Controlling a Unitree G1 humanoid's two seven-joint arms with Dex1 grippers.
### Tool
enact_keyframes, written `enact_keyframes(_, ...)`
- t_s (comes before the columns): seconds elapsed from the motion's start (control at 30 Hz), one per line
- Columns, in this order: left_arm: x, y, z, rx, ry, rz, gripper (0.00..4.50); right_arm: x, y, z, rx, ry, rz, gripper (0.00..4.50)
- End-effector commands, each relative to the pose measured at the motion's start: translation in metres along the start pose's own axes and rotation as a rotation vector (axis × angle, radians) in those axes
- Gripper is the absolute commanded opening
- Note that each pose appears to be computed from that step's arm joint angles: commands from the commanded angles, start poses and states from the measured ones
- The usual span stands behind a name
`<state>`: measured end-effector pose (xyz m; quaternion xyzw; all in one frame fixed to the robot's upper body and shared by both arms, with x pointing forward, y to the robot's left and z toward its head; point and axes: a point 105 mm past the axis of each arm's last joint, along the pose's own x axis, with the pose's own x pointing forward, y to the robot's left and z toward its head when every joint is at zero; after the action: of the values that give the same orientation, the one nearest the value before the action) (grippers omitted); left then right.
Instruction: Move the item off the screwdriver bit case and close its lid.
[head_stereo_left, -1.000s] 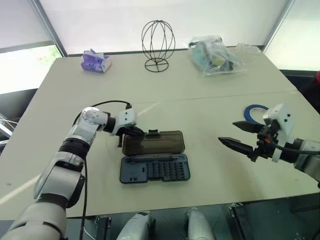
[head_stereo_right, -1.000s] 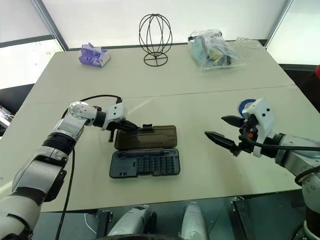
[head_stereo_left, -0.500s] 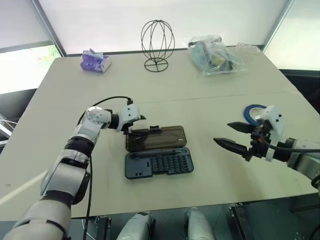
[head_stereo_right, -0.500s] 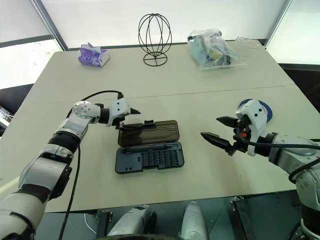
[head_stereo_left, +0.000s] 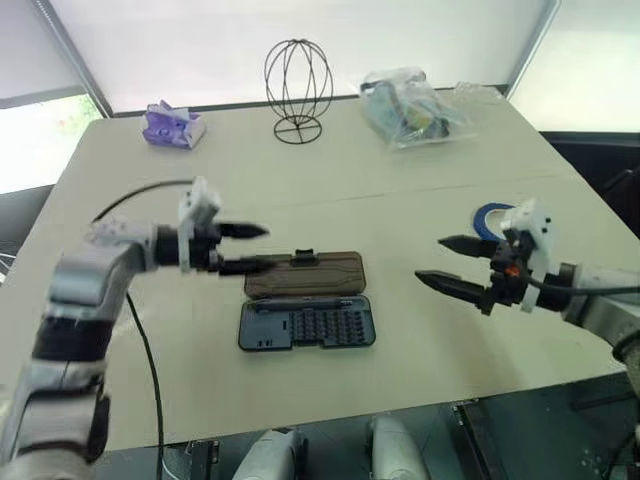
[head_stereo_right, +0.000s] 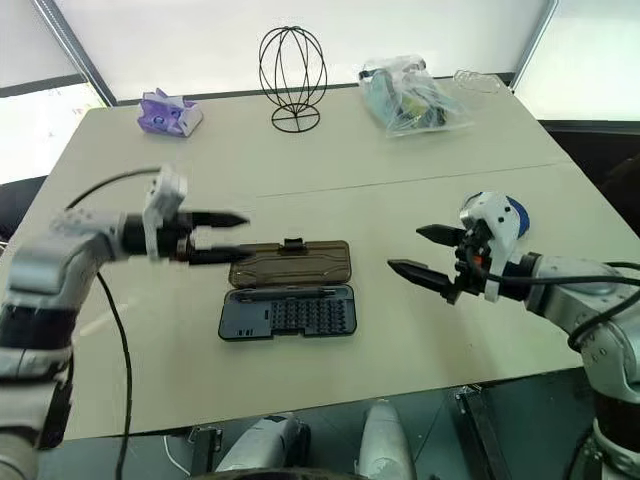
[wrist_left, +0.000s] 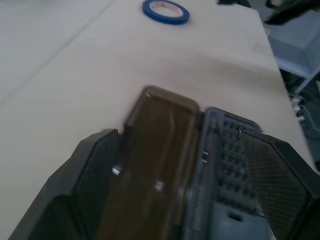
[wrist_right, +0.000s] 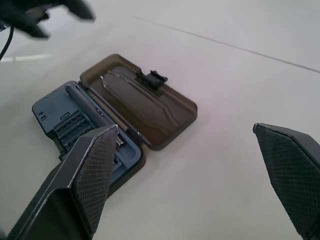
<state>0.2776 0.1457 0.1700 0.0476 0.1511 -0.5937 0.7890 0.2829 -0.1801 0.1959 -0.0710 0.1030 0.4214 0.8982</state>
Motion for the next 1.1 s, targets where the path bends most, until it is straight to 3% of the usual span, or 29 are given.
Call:
enact_keyframes(0.03, -0.001, -0.036, -0.005, 0.025, 0.044, -0.024, 2.20, 0.013, -0.015, 0.011, -0.070, -0.020, -0.019, 4.50)
enact_keyframes(0.17, 0.003, -0.040, -0.035, 0.026, 0.110, 0.025, 0.10, 0.037, -0.032, 0.014, -0.130, -0.014, -0.055, 4.50)
enact_keyframes(0.47, 0.010, -0.018, -0.081, 0.101, 0.232, 0.129, 0.10, 0.084, -0.022, -0.002, -0.150, 0.106, 0.060, 4.50)
enact_keyframes(1.0, 0.015, -0.027, -0.117, 0.043, 0.257, 0.133, 0.10, 0.155, -0.035, -0.044, -0.197, 0.369, 0.104, 4.50)
enact_keyframes(1.1, 0.016, -0.029, -0.120, 0.024, 0.247, 0.146, 0.00, 0.161, -0.030, -0.055, -0.227, 0.421, 0.163, 3.66)
